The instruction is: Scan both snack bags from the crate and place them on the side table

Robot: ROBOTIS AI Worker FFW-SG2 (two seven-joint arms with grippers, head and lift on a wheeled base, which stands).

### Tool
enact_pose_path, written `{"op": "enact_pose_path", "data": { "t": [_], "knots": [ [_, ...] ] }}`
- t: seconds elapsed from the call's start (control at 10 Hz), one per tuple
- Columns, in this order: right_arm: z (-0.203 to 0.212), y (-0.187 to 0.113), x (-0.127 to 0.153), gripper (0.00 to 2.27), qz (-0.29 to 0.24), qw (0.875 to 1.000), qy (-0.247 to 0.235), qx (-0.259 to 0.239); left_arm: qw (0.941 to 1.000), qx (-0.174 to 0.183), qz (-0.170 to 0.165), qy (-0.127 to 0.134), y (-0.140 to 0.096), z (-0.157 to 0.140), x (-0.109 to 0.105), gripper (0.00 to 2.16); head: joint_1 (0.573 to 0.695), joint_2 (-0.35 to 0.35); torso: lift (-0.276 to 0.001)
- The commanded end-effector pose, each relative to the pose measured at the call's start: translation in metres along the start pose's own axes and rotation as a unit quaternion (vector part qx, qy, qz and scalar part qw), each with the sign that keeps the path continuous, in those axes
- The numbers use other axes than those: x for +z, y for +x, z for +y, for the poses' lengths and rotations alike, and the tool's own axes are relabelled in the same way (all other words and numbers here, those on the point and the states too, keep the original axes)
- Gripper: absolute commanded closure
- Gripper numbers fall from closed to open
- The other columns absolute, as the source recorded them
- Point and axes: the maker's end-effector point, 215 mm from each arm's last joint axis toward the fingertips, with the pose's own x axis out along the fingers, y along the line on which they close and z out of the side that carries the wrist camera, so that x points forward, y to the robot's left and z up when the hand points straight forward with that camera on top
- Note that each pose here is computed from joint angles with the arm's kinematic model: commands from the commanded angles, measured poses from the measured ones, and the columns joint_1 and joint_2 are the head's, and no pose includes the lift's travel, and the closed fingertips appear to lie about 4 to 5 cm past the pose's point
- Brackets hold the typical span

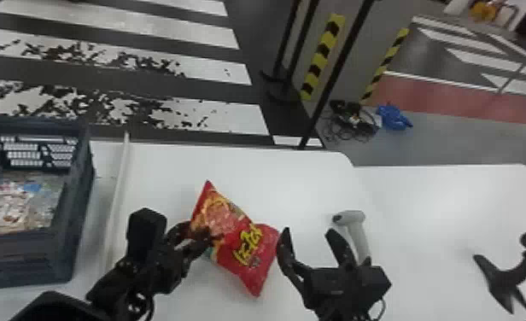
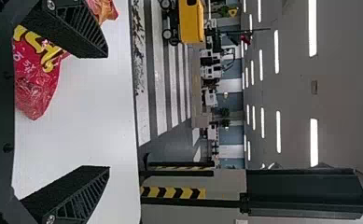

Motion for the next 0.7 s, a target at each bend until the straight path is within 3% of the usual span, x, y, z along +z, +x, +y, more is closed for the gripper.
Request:
{"op": "enact_pose_path", "data": {
  "t": [0.0,0.2,0.4,0.5,0.6],
  "knots": [
    [-0.001,-0.001,-0.001,0.07,0.001,1.0,0.002,-0.002,0.9998,0.001,-0.016,0.01,-0.005,-0.002,0.018,0.01,0.695,-0.35,-0.098],
    [-0.002,-0.001,0.0,0.07,0.0,1.0,0.004,-0.003,0.9976,0.024,-0.055,0.035,-0.024,0.002,0.059,0.03,0.695,-0.35,-0.098],
    [0.002,0.0,-0.004,0.07,0.007,1.0,0.004,0.007,0.9955,0.048,-0.068,0.046,-0.044,0.017,0.075,0.03,0.695,-0.35,-0.098],
    [0.005,0.0,-0.012,0.07,0.023,0.999,0.018,0.019,0.9926,0.076,-0.067,0.066,-0.061,0.033,0.077,0.03,0.695,-0.35,-0.098],
    [0.007,0.0,-0.02,0.07,0.036,0.998,0.03,0.032,0.9867,0.107,-0.082,0.092,-0.083,0.046,0.092,0.03,0.695,-0.35,-0.098]
  ]
}}
